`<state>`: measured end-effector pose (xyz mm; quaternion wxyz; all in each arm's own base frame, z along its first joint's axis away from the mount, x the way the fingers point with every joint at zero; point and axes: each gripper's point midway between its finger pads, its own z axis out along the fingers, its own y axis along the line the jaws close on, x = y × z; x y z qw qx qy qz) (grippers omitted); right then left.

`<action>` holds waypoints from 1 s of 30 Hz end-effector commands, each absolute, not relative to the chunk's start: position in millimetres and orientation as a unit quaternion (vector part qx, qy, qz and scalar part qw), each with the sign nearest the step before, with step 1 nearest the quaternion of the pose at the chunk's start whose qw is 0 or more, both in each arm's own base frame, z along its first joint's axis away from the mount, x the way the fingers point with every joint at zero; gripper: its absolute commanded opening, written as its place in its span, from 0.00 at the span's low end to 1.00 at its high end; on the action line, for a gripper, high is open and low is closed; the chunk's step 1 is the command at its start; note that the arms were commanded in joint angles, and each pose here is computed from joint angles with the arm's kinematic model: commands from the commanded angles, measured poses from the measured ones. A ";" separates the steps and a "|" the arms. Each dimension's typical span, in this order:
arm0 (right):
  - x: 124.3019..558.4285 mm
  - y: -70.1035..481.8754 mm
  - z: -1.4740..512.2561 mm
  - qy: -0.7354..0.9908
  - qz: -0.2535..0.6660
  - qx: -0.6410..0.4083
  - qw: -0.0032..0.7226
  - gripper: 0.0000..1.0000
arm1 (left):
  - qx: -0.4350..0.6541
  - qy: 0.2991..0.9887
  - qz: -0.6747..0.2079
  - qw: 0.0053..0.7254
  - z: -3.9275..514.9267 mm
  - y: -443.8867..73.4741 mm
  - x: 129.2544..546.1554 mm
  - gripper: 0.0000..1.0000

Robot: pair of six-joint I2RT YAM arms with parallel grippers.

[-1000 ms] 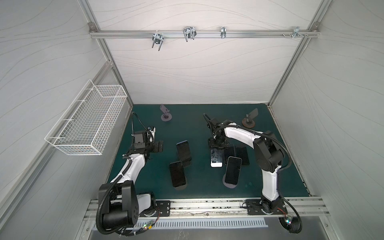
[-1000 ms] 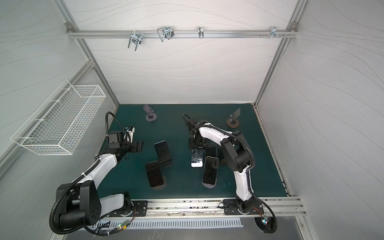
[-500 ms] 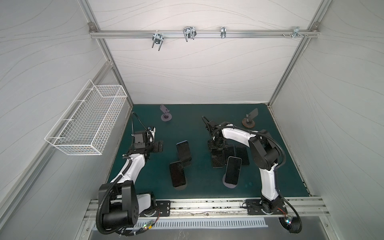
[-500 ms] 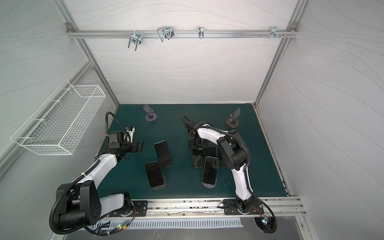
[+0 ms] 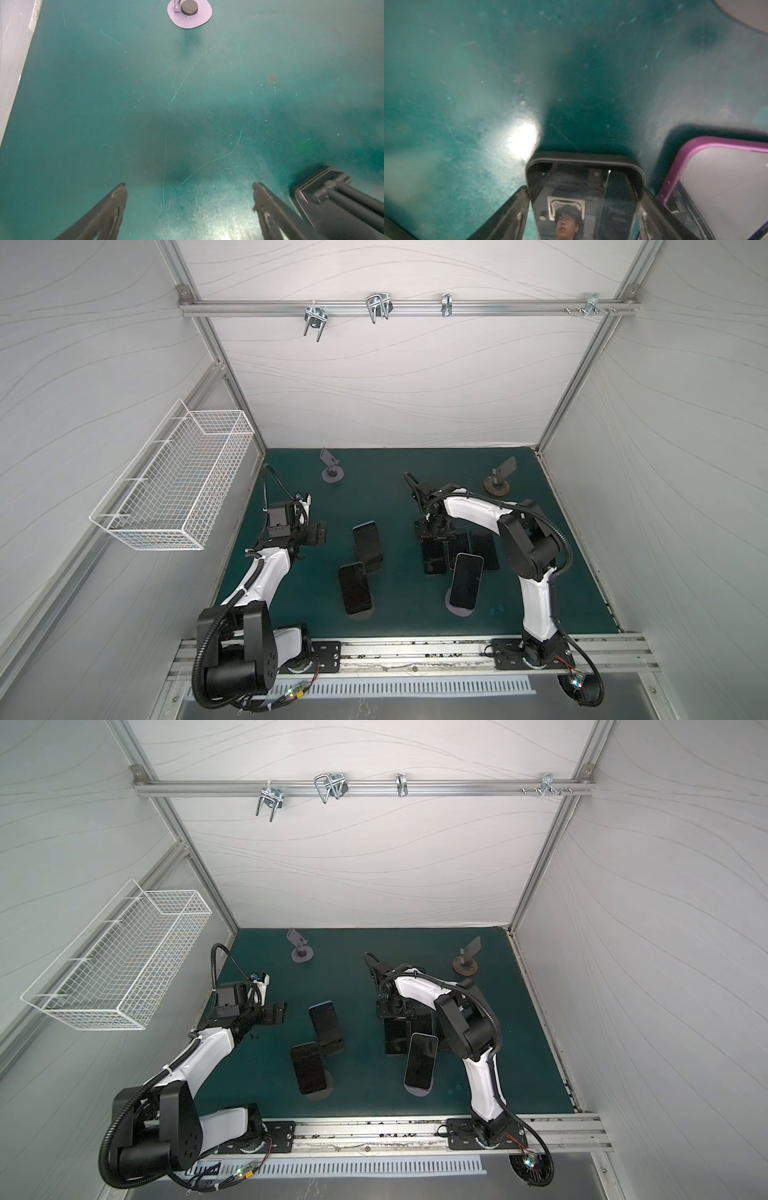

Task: Remove the phone from the phone stand
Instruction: 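Lower the black phone beside the pink-cased phone and open the right gripper, then move the right gripper across to the black folding phone stand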

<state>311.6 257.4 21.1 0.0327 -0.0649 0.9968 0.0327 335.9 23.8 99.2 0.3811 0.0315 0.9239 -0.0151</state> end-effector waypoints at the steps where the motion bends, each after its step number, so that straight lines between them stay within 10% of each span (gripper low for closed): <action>1: 308.2 248.3 15.9 0.998 0.020 -0.056 0.024 0.83 | 0.041 0.914 -0.011 0.403 114.9 25.6 347.3 0.96; 30: 322.6 259.2 160.1 0.976 0.120 -0.046 0.174 0.88 | 0.041 0.915 -0.011 0.401 113.9 25.7 347.3 0.96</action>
